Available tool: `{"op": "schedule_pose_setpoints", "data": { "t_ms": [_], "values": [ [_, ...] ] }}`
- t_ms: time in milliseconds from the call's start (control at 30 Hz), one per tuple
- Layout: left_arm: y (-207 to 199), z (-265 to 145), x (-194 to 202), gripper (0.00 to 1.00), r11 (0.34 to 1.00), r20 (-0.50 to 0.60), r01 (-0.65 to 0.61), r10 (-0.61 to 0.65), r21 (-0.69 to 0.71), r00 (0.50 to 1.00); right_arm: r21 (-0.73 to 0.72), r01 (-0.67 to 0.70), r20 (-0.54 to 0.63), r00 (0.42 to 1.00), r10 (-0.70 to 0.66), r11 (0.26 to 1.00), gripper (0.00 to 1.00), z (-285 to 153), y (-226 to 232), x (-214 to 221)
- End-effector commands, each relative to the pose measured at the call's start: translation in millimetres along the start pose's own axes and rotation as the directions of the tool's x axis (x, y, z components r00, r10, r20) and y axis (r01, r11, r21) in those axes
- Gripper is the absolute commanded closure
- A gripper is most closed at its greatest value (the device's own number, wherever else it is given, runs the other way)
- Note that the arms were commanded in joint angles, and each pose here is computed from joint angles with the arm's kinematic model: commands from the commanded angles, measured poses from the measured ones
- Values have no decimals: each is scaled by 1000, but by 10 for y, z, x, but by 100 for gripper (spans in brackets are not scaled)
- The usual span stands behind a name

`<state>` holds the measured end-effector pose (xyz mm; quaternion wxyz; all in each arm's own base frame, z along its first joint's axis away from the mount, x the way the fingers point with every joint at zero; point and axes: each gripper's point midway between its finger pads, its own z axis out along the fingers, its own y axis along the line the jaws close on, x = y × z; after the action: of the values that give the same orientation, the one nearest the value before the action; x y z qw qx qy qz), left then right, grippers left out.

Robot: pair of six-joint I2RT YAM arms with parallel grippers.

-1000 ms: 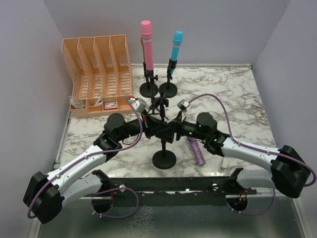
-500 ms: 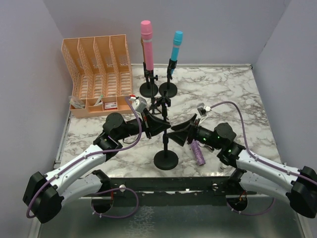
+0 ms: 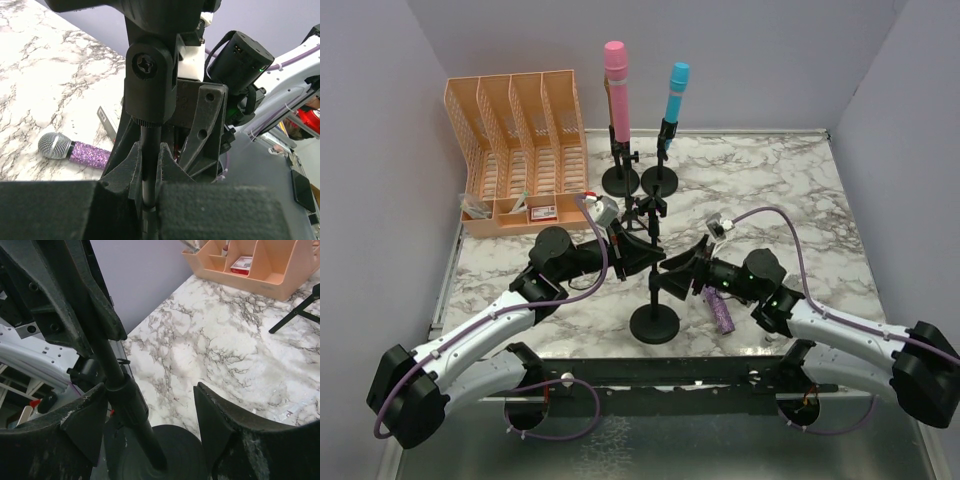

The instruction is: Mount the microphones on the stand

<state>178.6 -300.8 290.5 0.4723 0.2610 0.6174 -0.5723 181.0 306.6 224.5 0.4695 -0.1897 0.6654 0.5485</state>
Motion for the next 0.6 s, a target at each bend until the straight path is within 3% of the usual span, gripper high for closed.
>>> {"op": "schedule_pose_setpoints", "data": {
  "t_ms": [0, 167, 567],
  "values": [
    [-309, 35, -353, 100, 995, 80, -32, 25, 96, 996, -27, 35, -13, 999, -35, 999, 33, 125, -28, 15],
    [-324, 30, -351, 100, 995, 83, -30, 22, 98, 996, 10, -5, -17, 1000, 5, 1000, 35, 282, -132, 9],
    [-316, 13, -333, 100, 995, 84, -37, 29, 94, 996, -175, -17, 7, 1000, 18, 984, 29, -28, 328, -52]
  ]
}}
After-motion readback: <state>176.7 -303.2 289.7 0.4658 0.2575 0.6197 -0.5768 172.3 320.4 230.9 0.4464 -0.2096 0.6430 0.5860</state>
